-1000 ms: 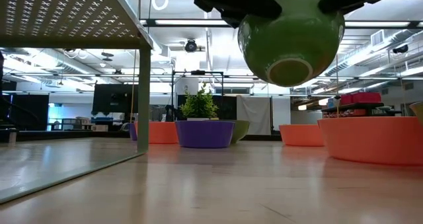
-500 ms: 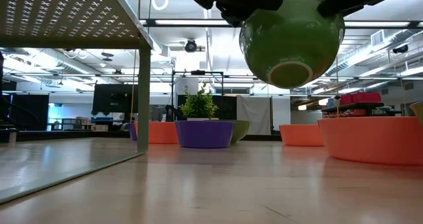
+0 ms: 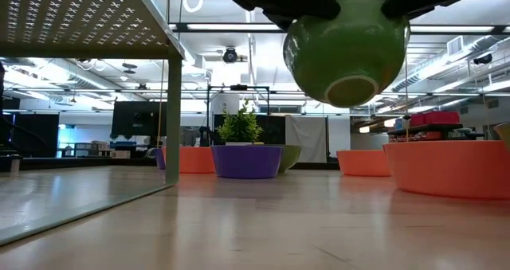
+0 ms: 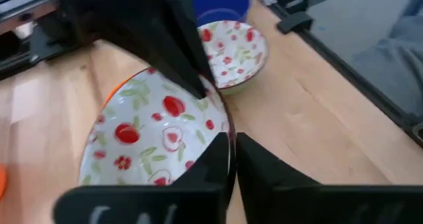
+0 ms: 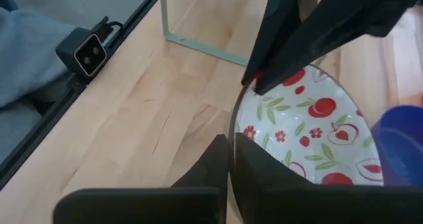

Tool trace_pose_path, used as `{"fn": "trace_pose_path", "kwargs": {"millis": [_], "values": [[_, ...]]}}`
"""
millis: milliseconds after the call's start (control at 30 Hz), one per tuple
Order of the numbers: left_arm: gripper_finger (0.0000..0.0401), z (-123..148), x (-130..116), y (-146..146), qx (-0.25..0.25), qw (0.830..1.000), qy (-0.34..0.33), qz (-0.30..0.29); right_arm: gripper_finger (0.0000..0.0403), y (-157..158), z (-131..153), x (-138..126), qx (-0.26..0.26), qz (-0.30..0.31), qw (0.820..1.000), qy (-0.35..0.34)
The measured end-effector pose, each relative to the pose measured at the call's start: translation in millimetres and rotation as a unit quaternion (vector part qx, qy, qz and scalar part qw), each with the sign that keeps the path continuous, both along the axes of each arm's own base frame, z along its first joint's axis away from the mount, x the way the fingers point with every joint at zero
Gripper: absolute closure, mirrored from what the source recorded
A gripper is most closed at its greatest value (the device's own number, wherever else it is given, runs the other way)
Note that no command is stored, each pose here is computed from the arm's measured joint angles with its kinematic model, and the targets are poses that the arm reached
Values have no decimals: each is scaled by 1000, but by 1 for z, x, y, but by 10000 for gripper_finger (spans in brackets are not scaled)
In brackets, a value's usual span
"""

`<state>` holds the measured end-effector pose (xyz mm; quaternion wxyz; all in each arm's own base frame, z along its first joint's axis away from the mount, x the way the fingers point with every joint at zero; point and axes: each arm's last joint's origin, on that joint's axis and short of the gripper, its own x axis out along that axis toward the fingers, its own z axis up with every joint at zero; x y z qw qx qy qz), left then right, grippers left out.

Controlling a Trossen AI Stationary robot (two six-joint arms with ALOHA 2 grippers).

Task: Pick & Place Mini bowls
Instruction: Put the white bowl on the shelf

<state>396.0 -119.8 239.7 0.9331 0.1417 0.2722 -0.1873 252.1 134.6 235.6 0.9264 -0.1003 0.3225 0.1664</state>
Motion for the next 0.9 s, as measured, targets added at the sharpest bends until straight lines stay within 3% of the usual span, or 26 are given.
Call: {"fn": "trace_pose_path", "kwargs": {"millis": [167, 333, 467, 700, 900], "values": [[391, 0, -2, -4, 0, 1000, 4, -8, 366, 1, 2, 1, 4, -3, 1000, -11], [391, -4, -7, -13, 9, 1000, 18, -17, 321, 5, 13, 6, 16, 13, 997, -75], [391, 6, -14, -30, 64, 997, 41, 13, 286, 11, 33, -6, 40, 35, 992, -115], [391, 76, -46, -89, 141, 989, 43, 21, 271, 23, 67, -43, 81, 83, 979, -168], [391, 130, -103, -128, 86, 990, 87, 72, 271, 38, 65, -56, 57, 82, 980, -175]]}}
